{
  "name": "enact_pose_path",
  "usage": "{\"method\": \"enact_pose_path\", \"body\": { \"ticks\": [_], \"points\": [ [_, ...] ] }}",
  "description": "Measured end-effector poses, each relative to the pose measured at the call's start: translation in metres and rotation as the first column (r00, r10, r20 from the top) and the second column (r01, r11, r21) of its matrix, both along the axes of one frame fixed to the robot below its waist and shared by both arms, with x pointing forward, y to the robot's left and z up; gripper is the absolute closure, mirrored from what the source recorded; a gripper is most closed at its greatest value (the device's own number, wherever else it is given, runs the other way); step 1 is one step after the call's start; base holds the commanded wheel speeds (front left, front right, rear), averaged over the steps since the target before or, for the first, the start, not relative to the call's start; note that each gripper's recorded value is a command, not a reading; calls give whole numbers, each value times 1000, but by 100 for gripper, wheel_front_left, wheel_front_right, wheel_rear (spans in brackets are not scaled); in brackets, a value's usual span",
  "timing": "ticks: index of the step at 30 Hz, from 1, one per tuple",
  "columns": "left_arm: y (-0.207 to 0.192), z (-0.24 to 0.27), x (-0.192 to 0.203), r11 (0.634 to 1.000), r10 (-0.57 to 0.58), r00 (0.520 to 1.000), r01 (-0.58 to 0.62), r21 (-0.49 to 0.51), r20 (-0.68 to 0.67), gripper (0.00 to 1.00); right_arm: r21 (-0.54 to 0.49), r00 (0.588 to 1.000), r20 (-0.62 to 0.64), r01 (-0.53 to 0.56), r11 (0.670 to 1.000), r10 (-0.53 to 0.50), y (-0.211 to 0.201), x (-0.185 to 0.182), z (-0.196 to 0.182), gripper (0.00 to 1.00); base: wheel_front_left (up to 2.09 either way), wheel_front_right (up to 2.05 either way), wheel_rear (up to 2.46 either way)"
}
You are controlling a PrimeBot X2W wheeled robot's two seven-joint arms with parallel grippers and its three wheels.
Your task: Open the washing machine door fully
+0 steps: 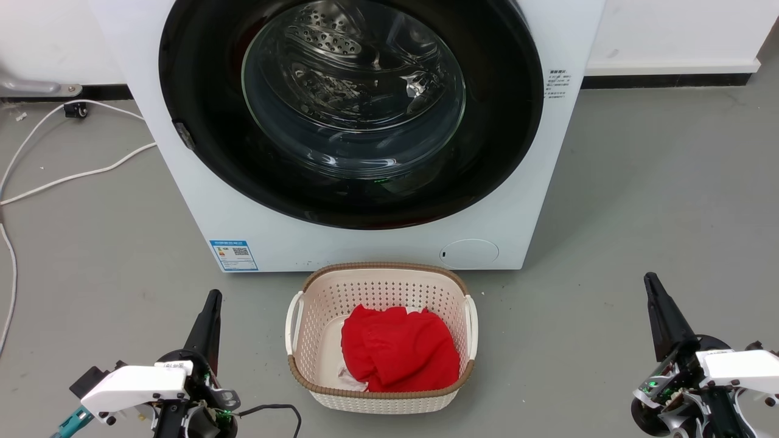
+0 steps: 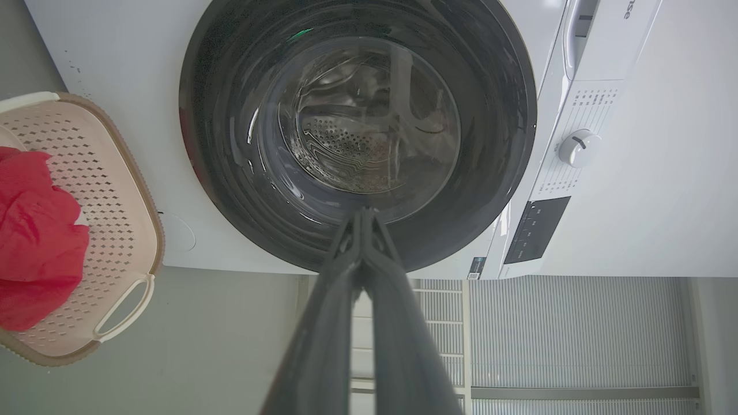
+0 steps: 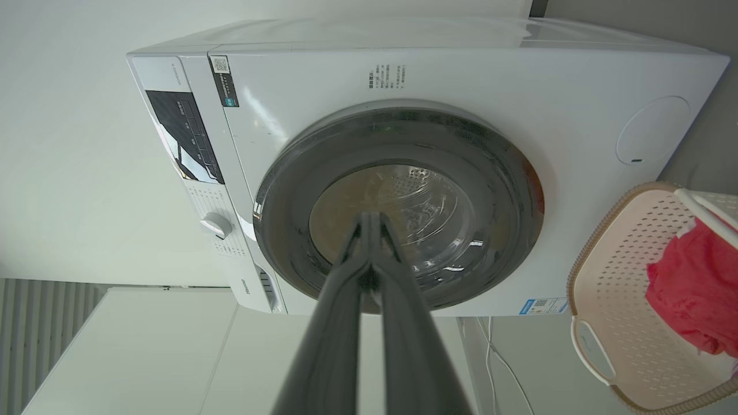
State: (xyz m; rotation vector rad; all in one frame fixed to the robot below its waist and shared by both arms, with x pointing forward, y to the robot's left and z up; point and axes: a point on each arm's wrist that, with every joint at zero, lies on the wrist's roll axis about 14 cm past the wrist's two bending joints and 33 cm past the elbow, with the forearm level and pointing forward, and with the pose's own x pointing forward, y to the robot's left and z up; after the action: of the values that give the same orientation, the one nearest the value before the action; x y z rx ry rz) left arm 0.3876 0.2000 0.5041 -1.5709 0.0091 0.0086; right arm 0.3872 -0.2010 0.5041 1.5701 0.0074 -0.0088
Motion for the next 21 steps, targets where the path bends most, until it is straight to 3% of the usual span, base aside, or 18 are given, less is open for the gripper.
{"method": "enact_pose_path", "body": {
  "ticks": [4,5,13,21],
  "points": [
    [0,0,0,1000,0,1000,0,0,0,100,0,1000,0,1,1000,-1,0,0,0,100,0,0,0],
    [0,-1,0,1000,0,1000,0,-1,-4,0,1,1000,-4,1,1000,-1,0,0,-1,0,0,0,0],
    [-9,-11,-5,1000,-7,999,7,7,-32,0,-2,999,-27,23,1000,-23,-1,-7,-10,0,0,0,0],
    [-9,1,-3,998,10,1000,-10,68,4,0,-92,999,-12,39,995,-41,-3,-9,-5,0,0,0,0]
  ]
}}
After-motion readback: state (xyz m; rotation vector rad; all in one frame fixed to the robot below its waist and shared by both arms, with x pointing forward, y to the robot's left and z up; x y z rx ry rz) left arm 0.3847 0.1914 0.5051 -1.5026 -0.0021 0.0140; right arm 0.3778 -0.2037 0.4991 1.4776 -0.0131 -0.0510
